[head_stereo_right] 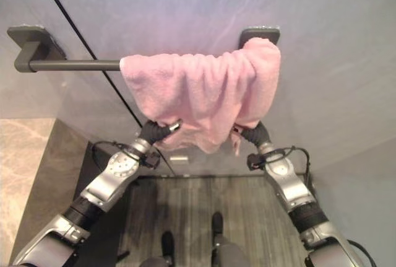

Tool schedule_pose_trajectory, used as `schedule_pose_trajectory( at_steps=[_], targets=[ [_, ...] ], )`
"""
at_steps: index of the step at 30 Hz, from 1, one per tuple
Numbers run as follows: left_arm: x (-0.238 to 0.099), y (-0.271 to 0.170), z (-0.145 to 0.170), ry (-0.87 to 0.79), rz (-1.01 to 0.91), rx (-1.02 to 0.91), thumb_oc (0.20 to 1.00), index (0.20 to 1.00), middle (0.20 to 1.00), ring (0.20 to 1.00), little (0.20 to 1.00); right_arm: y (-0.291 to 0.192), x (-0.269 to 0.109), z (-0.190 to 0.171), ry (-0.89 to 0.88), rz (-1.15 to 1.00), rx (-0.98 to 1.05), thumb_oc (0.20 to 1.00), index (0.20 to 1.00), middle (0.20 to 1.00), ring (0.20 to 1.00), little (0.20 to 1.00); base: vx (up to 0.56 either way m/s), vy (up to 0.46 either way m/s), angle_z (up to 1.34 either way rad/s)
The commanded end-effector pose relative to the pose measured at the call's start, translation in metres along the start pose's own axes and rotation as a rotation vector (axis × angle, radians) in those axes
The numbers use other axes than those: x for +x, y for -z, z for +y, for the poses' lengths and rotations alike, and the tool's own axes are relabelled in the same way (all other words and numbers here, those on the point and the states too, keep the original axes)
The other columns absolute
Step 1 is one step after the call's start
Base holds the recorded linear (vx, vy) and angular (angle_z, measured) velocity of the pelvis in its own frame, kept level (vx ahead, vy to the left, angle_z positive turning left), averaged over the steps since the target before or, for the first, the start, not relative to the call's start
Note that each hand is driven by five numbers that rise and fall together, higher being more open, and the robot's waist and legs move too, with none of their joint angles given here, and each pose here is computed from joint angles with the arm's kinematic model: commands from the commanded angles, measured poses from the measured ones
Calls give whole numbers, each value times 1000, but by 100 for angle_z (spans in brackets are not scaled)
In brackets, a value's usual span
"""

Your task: Put brush and paste in cup on sink, flatten towel.

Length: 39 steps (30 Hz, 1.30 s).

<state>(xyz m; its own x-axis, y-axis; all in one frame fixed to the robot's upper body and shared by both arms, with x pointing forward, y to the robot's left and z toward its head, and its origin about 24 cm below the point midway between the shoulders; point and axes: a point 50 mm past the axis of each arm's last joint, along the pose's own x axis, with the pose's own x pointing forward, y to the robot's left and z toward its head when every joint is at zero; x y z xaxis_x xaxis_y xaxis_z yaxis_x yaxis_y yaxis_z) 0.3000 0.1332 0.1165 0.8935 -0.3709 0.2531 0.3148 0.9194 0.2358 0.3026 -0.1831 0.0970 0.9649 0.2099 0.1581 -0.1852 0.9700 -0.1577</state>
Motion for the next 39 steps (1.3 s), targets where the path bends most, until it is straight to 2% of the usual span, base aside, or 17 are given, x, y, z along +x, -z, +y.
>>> schedule_pose_trajectory(
  at_steps=[1,3,10,17,22,26,32,39],
  targets=[
    [0,-25,14,-38,-143,74,200,200,200,200,200,-36,-3,-4,12,-203,-21,200,200,200,200,200,0,0,0],
    [-11,-39,22,-74,-208,91,200,200,200,200,200,-46,-15,0,-8,-270,57,200,200,200,200,200,12,28,-5],
    [-39,-53,38,-181,-266,92,200,200,200,200,200,-66,-25,17,-100,-368,150,200,200,200,200,200,0,6,-3],
    [-73,-42,63,-324,-181,189,200,200,200,200,200,-84,-12,64,-309,-421,184,200,200,200,200,200,-16,6,6],
    [-80,-16,65,-378,-75,109,200,200,200,200,200,-81,-5,89,-386,-395,152,200,200,200,200,200,-26,15,13],
    [-76,-2,60,-342,-7,127,200,200,200,200,200,-67,-4,87,-349,-337,61,200,200,200,200,200,-14,16,4],
    [-70,9,49,-282,32,133,200,200,200,200,200,-38,-15,66,-226,-224,78,200,200,200,200,200,0,0,0],
    [-68,15,38,-255,46,92,200,200,200,200,200,-25,-24,50,-118,-185,100,200,200,200,200,200,23,6,-9]
  ],
)
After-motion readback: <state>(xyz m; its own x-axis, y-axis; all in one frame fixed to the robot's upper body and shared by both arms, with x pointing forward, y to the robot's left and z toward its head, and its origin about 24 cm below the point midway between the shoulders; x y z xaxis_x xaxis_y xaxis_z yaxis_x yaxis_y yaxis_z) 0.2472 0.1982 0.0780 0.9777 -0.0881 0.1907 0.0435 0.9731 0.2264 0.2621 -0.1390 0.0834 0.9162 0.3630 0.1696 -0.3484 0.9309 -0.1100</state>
